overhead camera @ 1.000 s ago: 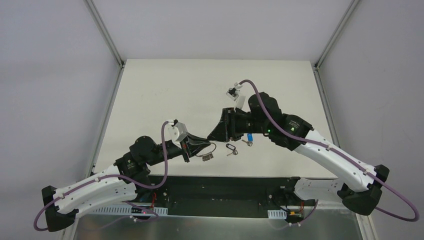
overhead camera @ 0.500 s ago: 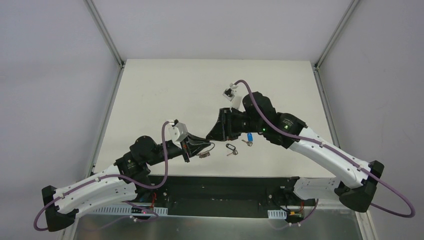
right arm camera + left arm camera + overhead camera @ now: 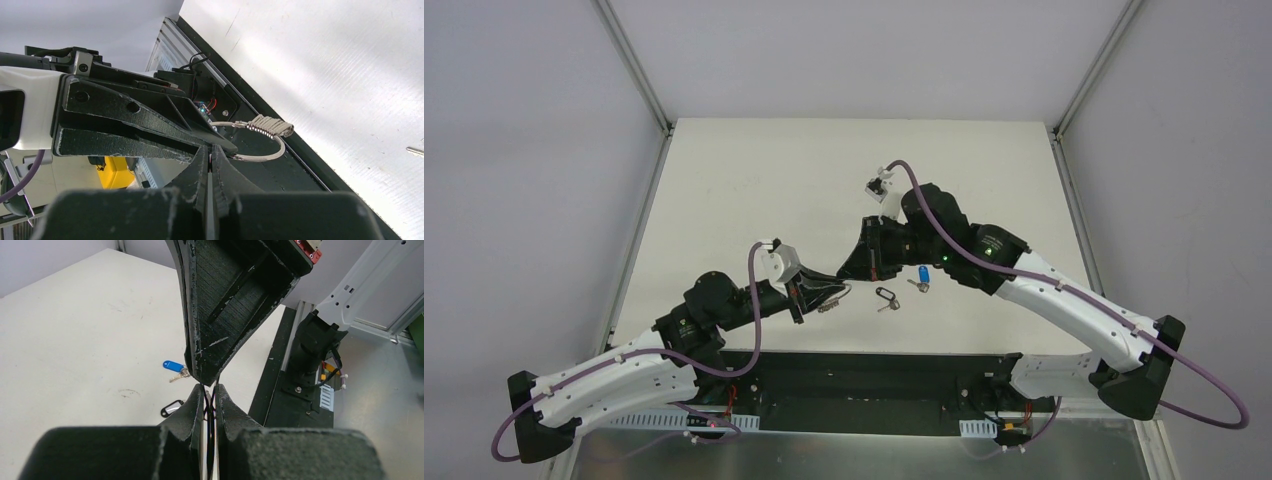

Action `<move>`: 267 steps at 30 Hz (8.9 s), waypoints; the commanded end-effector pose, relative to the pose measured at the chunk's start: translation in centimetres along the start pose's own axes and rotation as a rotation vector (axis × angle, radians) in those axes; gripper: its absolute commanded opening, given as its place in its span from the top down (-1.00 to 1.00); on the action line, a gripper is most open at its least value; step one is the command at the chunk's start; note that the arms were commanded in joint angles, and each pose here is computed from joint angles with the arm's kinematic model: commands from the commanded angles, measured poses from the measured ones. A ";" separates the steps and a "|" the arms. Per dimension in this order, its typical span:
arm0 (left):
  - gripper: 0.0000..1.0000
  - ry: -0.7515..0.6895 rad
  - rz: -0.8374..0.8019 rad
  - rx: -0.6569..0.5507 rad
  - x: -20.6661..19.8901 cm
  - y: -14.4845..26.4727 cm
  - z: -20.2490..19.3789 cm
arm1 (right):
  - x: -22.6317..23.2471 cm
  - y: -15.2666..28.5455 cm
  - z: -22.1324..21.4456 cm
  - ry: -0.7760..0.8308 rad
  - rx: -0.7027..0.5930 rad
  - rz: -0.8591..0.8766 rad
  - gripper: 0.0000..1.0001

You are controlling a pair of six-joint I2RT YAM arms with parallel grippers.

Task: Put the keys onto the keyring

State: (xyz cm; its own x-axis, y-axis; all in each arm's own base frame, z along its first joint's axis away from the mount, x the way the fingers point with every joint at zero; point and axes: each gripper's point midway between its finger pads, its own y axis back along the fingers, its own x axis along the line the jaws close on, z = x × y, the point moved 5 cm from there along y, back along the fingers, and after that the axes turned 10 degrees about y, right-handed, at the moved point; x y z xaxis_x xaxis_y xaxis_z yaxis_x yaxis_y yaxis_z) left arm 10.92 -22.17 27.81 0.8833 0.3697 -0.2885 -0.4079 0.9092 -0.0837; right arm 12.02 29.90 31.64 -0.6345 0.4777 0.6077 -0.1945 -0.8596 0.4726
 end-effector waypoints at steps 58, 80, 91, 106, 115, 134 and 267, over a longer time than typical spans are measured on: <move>0.53 -0.068 -0.027 -0.080 -0.6 -0.4 2.7 | 2.4 1.3 1.5 0.115 -0.065 -0.081 1.00; 1.00 -0.051 0.077 -0.052 0.8 -1.1 2.2 | 2.6 1.7 1.3 0.126 -0.079 -0.076 1.00; 0.65 -0.050 0.070 -0.020 0.7 -1.1 1.9 | 2.6 1.8 1.5 0.129 -0.092 -0.080 1.00; 0.56 -0.042 0.055 -0.014 0.4 -1.0 2.1 | 2.4 1.8 1.6 0.128 -0.096 -0.096 1.00; 0.58 -0.031 0.051 0.004 0.3 -0.9 1.8 | 2.3 1.9 1.7 0.130 -0.105 -0.103 1.00; 0.54 -0.029 0.024 -0.006 -0.1 -0.9 2.2 | 2.3 1.6 1.5 0.128 -0.098 -0.100 1.00; -0.98 0.088 0.971 -0.055 9.5 9.2 1.3 | -13.7 -23.5 -1.0 -0.100 -0.256 -0.358 0.89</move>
State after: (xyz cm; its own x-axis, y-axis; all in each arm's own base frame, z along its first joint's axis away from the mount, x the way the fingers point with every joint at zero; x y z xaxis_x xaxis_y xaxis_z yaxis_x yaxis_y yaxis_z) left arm 15.91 -10.12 26.00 0.1497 0.9346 -0.3227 -0.9621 0.2129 0.1702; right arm 21.61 40.58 8.82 -0.4277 0.7789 0.4587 -0.4757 -0.6255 0.6185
